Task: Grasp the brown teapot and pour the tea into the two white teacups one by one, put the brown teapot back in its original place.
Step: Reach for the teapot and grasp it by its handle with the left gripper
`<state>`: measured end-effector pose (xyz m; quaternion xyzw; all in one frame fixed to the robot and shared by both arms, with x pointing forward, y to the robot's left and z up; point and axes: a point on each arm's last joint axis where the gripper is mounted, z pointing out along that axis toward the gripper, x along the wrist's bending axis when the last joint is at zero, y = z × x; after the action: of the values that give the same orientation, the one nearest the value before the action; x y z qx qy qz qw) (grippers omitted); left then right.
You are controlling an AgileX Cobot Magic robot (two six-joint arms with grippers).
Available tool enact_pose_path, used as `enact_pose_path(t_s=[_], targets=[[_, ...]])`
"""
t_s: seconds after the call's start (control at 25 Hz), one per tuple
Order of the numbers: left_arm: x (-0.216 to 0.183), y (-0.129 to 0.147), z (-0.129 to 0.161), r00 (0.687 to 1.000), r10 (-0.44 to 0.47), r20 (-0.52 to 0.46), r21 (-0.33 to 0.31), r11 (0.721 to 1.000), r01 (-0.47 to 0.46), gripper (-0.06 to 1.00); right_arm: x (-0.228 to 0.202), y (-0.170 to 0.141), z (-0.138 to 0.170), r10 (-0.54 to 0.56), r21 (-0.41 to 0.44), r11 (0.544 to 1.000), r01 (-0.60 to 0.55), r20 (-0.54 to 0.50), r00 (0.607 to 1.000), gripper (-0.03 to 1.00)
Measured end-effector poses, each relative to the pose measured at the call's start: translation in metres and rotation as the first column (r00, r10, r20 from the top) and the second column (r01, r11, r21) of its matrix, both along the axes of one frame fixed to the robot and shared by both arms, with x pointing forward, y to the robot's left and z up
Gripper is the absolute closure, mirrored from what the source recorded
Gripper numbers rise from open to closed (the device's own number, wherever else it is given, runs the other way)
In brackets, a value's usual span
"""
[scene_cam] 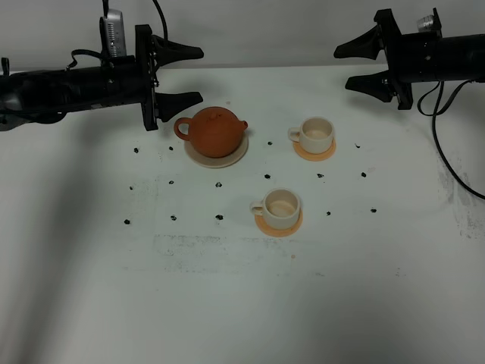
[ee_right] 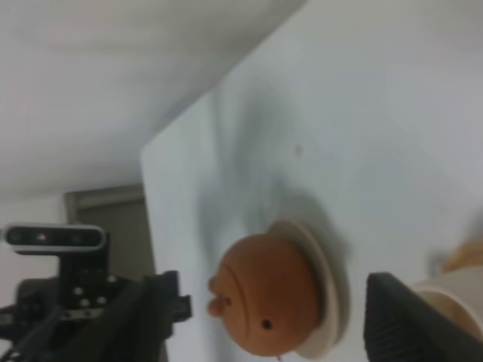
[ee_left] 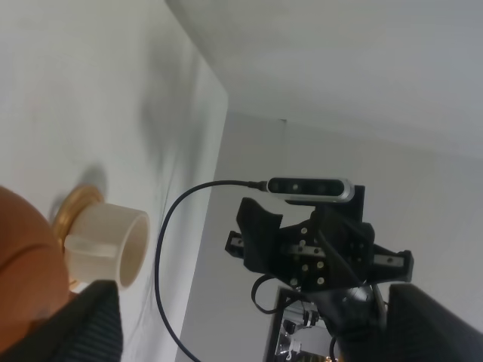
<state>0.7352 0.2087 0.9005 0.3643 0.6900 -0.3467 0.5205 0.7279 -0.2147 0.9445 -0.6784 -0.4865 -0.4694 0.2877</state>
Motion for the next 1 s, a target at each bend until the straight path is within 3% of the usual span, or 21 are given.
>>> enact_pose_path(t_s=[0.68, 0.76, 0.84, 1.0], targets=[[0.0, 0.0, 0.0, 1.0, 0.006, 0.001, 0.006, 1.0, -0.006, 0.22, 0.0, -0.001, -0.002, -0.009, -0.021, 1.0, 0.009, -0.012, 1.0, 0.38], [0.001, 0.0, 0.0, 0.999, -0.005, 0.043, 0.028, 1.0, 0.004, 0.22, 0.001, -0.001, 0.0, 0.003, -0.028, 1.0, -0.003, 0.012, 1.0, 0.38], [0.001, 0.0, 0.004, 0.991, -0.039, 0.129, 0.058, 0.998, 0.032, 0.24, 0.004, 0.0, 0.006, 0.057, -0.053, 0.997, -0.052, 0.106, 0.993, 0.38], [0.009, -0.004, 0.034, 0.919, -0.138, 0.37, 0.118, 0.988, 0.101, 0.31, 0.011, 0.003, 0.039, 0.214, -0.145, 0.974, -0.172, 0.349, 0.913, 0.41]])
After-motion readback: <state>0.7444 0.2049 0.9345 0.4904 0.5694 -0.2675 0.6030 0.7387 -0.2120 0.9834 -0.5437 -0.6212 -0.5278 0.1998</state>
